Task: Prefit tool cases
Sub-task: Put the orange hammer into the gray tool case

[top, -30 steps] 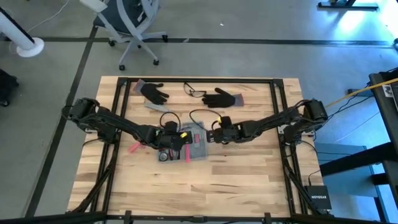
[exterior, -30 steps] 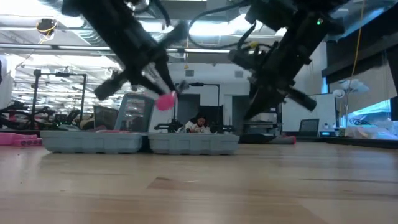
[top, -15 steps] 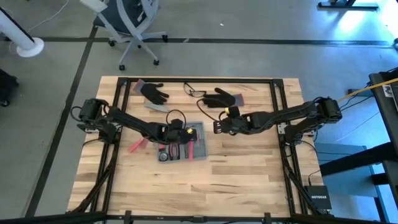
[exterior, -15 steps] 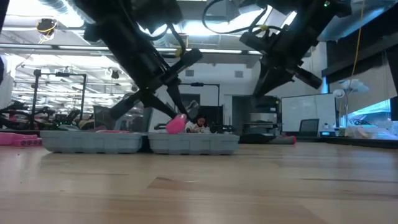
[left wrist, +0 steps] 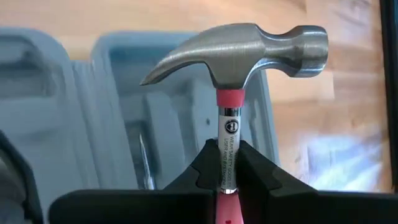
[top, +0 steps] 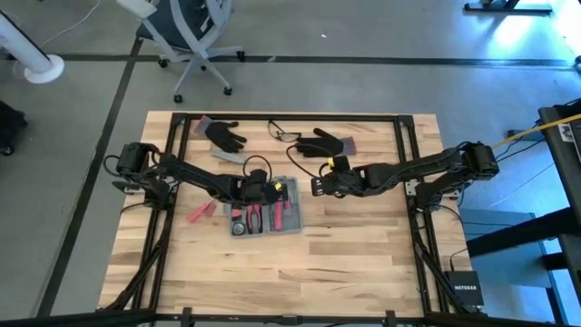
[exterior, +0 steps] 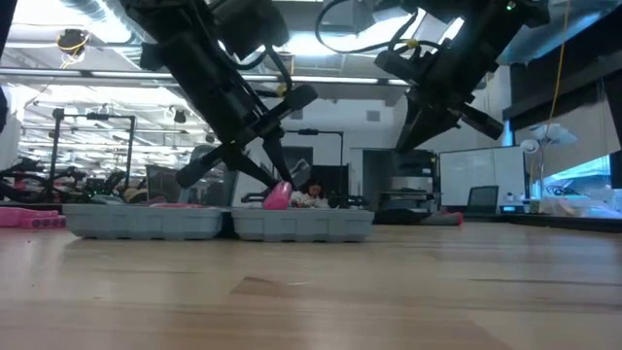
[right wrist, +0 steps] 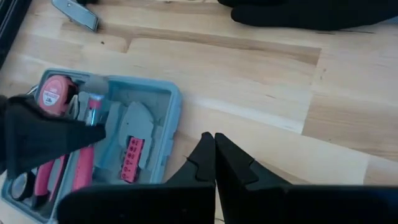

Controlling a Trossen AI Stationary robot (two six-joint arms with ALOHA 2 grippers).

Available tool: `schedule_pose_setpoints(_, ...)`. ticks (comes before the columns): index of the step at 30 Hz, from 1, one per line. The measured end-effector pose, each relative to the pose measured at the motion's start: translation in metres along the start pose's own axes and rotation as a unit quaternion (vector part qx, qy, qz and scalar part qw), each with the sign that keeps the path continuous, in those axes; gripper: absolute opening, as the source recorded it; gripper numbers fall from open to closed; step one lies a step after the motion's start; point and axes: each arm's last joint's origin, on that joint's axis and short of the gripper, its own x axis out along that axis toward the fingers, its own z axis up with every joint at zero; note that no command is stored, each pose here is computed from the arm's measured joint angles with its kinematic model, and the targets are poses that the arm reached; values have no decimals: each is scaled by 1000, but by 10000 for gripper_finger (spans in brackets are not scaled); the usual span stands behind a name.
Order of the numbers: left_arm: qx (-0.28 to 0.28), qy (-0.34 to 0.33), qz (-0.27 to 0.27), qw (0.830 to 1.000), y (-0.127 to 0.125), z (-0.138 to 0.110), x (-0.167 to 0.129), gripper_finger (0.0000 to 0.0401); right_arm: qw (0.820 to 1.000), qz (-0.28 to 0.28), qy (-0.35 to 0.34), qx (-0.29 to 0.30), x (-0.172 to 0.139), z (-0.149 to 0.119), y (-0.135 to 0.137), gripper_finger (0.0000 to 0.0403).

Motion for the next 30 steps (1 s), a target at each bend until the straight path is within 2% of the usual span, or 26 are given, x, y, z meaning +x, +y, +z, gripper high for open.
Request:
schedule_pose_setpoints(6, 7, -5, 15, 1000, 3, -2, -1, 68, 1000, -2, 1, -12, 0, 0, 0, 0)
schedule_pose_setpoints(11, -9, -21, 16, 1000, 3, -1, 0, 73, 1000, -3, 1, -13, 0, 0, -1, 0)
schedule_pose_setpoints(18, 22, -24, 11, 999, 1, 2, -4, 75, 1000, -3, -4, -23, -1, 1, -1, 0)
schedule_pose_setpoints(21, 76, -33, -11, 997, -7, 14, -17, 74, 999, 0, -6, -45, -4, 2, -1, 0)
schedule_pose_setpoints(24, 155, -36, -5, 987, -8, 22, -34, 50, 995, 21, 11, -93, -5, 2, 2, 0)
schedule_pose_setpoints(27, 224, -12, 62, 973, 6, 19, -47, 10, 984, 73, 60, -151, -6, 0, 7, 0)
schedule_pose_setpoints(30, 262, 21, 136, 955, 29, 3, -50, 5, 978, 104, 81, -163, 0, -7, 14, 0)
